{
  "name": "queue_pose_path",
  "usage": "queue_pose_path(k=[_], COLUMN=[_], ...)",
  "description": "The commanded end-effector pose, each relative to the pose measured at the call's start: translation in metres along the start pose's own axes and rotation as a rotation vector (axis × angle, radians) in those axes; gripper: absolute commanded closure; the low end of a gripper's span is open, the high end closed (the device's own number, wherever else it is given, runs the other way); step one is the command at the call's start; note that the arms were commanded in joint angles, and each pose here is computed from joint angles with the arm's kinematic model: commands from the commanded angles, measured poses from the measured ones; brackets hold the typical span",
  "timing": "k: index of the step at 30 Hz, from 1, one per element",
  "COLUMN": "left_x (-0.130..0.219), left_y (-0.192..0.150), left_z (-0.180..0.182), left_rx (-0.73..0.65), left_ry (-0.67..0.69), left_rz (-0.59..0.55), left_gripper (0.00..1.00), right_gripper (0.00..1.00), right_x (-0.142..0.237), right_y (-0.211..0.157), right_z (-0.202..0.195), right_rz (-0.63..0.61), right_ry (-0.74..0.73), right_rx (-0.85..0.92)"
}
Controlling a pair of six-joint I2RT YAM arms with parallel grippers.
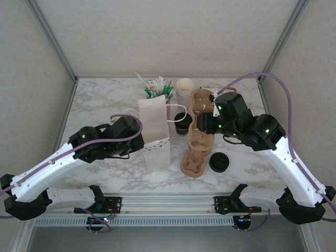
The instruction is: Pack the takeout coffee
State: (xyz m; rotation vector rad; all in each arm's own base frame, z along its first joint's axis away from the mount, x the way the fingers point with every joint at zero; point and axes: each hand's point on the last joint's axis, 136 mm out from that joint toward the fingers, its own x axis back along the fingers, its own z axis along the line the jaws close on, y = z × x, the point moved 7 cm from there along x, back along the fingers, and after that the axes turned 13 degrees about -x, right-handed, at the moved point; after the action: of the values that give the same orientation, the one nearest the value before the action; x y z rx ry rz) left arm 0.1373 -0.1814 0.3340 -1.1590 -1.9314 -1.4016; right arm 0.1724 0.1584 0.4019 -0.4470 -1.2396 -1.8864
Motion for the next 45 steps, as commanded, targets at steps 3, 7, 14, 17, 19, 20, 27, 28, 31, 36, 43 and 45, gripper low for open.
queue_pose_path(k=[3, 7, 14, 17, 19, 20, 27, 28, 31, 36, 43, 45], left_x=[0.01, 0.012, 0.05, 0.067, 0.077, 0.082, 0.1, 0.099, 0.084, 0.062, 0.054, 0.051], left_y=[0.006, 0.003, 0.014, 0.023, 0.03, 0.034, 0.057, 0.059, 0.062, 0.065, 0.058, 0.055], left_z=[-0.002, 0.004, 0.021, 0.022, 0.024, 0.025, 0.045, 0.047, 0.048, 0.05, 0.047, 0.049], left_rx=[0.12, 0.133, 0.083, 0.001, -0.043, -0.057, -0.096, -0.09, -0.051, 0.02, 0.038, 0.045], left_ry=[-0.014, -0.017, -0.004, -0.001, 0.026, 0.048, 0.212, 0.214, 0.172, 0.105, 0.037, 0.027], left_rz=[-0.08, -0.087, -0.165, -0.2, -0.233, -0.258, -0.448, -0.456, -0.422, -0.354, -0.328, -0.324], left_gripper=[0.62, 0.44, 0.18, 0.0, 0.0, 0.0, 0.1, 0.11, 0.11, 0.2, 0.21, 0.22], right_gripper=[0.64, 0.64, 0.68, 0.68, 0.68, 0.68, 0.67, 0.67, 0.67, 0.67, 0.67, 0.66], right_x=[0.018, 0.024, 0.039, 0.041, 0.038, 0.038, 0.022, 0.019, 0.007, -0.016, -0.057, -0.069], right_y=[0.01, 0.015, 0.029, 0.033, 0.034, 0.035, 0.035, 0.035, 0.033, 0.028, 0.017, 0.014], right_z=[0.004, 0.007, 0.02, 0.03, 0.038, 0.043, 0.079, 0.084, 0.101, 0.125, 0.143, 0.144], right_rz=[-0.046, -0.061, -0.104, -0.109, -0.101, -0.101, -0.076, -0.071, -0.054, -0.032, 0.011, 0.026], right_ry=[0.003, 0.013, 0.059, 0.077, 0.1, 0.112, 0.154, 0.156, 0.16, 0.127, 0.015, -0.023], right_rx=[0.023, 0.022, 0.022, 0.035, 0.04, 0.044, 0.076, 0.082, 0.099, 0.131, 0.182, 0.193])
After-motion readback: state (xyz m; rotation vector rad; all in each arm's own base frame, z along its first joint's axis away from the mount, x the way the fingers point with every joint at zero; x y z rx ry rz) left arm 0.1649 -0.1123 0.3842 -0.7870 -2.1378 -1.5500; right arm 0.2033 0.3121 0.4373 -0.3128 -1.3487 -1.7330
